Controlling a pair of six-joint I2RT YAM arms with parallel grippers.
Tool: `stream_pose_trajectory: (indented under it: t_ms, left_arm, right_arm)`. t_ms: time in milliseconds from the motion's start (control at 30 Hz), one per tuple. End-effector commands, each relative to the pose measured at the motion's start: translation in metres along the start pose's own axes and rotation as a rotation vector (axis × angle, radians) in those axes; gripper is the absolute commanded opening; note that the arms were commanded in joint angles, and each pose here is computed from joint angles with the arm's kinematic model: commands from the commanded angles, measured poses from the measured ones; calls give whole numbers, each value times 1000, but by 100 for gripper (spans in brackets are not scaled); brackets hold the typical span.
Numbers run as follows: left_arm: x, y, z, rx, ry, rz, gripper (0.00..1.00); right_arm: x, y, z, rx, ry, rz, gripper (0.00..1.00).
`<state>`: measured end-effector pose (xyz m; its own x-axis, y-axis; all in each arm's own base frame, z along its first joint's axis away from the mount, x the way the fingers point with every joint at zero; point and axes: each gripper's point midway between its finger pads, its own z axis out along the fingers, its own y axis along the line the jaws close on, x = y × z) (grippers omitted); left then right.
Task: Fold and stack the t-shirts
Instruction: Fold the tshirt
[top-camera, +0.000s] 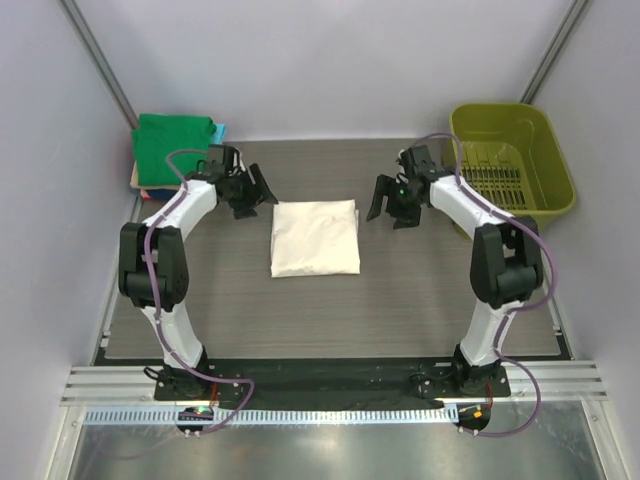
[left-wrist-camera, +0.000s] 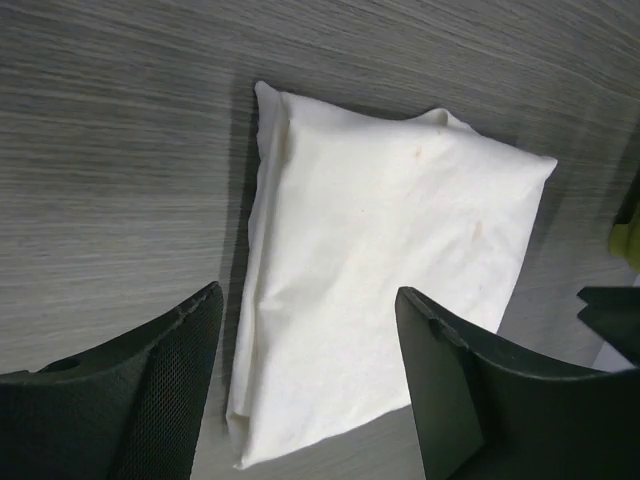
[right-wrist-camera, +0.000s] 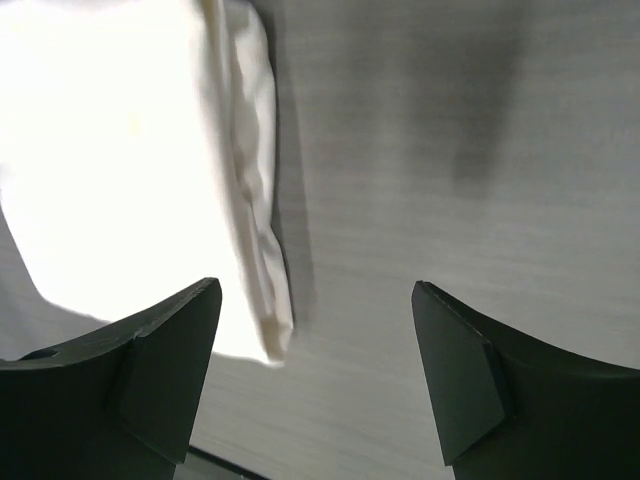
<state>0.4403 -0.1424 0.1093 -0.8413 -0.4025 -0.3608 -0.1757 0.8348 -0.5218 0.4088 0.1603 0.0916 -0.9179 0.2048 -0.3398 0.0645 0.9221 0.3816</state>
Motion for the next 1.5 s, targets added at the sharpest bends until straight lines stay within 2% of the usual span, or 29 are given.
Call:
stream_pose_trajectory:
  t_ms: [0, 167, 367, 667, 1033, 1100, 1233, 1300, 1333, 1467]
  left_arm:
    - [-2, -8, 13, 95, -49, 13, 70]
    - [23, 13, 37, 78, -18, -28, 70]
    - [29, 20, 64, 100, -31, -38, 68]
    - [46, 24, 88, 131, 16, -102, 62]
    - [68, 16, 109, 153, 51, -72, 62]
    - [73, 10, 112, 160, 53, -59, 59]
    - [83, -2, 120, 182, 65, -42, 36]
    - [84, -8, 125, 194, 68, -42, 17]
    - [84, -14, 126, 221, 72, -41, 1]
    - [61, -39, 110, 273, 47, -6, 0]
  right_arm:
    - [22, 3, -16, -66, -40, -13, 83]
    - [59, -6, -26, -87, -17, -12, 83]
    - [88, -14, -40, -100, -3, -26, 83]
    - [114, -22, -44, -108, 23, -18, 83]
    - [127, -30, -33, -106, 53, -14, 83]
    - [128, -31, -32, -104, 56, -13, 83]
    - [129, -32, -32, -103, 57, -16, 83]
    - [129, -30, -33, -107, 53, -21, 83]
    - [129, -30, -34, -109, 50, -21, 83]
    - [128, -26, -41, -130, 35, -17, 83]
